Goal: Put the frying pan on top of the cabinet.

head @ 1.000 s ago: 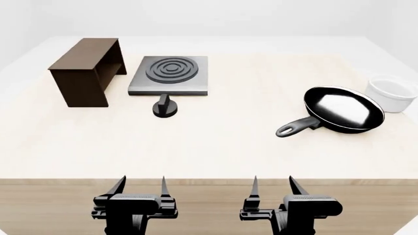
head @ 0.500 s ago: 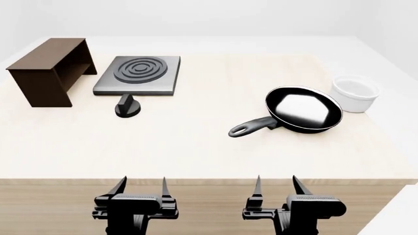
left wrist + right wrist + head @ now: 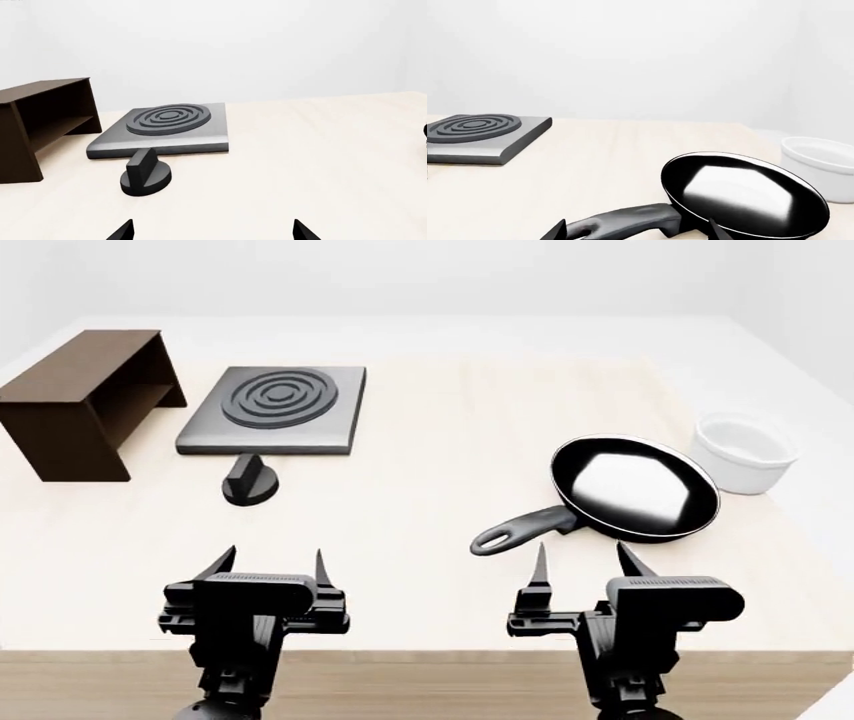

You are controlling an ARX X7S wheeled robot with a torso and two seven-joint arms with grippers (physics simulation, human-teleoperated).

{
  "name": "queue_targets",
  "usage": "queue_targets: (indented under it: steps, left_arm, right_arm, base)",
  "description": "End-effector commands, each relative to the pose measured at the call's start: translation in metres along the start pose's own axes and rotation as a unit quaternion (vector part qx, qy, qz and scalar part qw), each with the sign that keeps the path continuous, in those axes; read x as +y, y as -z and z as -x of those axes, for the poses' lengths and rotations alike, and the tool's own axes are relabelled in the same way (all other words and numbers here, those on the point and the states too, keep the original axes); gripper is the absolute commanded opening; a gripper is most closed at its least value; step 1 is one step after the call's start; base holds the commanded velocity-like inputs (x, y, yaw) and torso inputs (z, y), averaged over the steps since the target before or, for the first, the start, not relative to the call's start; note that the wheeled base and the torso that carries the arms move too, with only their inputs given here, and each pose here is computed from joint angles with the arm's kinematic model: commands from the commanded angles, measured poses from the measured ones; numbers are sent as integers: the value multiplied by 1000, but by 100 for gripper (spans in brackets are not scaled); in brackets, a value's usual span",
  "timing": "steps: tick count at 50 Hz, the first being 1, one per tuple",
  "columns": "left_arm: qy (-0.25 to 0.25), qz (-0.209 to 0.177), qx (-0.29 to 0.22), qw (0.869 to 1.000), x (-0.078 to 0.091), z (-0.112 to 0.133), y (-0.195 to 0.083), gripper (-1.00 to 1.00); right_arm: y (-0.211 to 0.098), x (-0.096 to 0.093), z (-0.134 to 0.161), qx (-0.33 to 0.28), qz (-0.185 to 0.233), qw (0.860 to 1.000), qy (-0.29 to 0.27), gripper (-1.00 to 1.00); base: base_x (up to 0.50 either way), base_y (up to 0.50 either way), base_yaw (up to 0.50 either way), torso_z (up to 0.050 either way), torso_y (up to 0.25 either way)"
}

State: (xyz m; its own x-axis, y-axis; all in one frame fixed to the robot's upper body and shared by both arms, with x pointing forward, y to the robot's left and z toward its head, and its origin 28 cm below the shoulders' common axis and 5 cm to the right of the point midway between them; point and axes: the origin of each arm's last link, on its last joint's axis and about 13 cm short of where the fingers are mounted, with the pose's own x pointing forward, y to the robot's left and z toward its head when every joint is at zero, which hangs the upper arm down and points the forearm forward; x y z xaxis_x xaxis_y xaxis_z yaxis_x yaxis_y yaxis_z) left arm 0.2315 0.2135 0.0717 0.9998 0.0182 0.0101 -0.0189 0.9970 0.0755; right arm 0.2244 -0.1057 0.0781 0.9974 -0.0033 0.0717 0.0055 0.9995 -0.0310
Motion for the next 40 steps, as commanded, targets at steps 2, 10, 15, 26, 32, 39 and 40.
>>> queue_targets:
  steps: [2,10,15,26,32,39,40]
  left_arm:
    - [-2,-2,-2,1000,1,0,-6,100]
    - [-2,-5,2,1000,1,-2,-2,100]
    - [-3,-7,3,1000,2,-3,-1,100]
    - [-4,-5,1,1000,3,-2,-2,100]
    - [-5,-3,1,1000,2,-1,0,100]
    - [-6,-5,-1,1000,3,-1,-2,100]
    - [-6,-5,-1,1000,3,-1,-2,100]
  right_arm:
    - [-6,-2,1,-6,0,1000,2,100]
    - [-6,-3,0,-8,-1,1000,4,100]
    - [-4,-2,-1,-8,4,1000,4,100]
    - [-4,-1,0,-11,2,1000,-6,100]
    - [-3,0,1,-13,9,1000,-6,100]
    - [-3,-1,1,-14,5,1000,-5,100]
    - [-3,-1,1,-15,7,1000,-4,100]
  base:
    - [500,0,0,0,0]
    - [500,0,0,0,0]
    - [500,0,0,0,0]
    - [306,-313,0,0,0]
    - [497,-25,0,0,0]
    - [500,0,0,0,2]
    - [500,0,0,0,0]
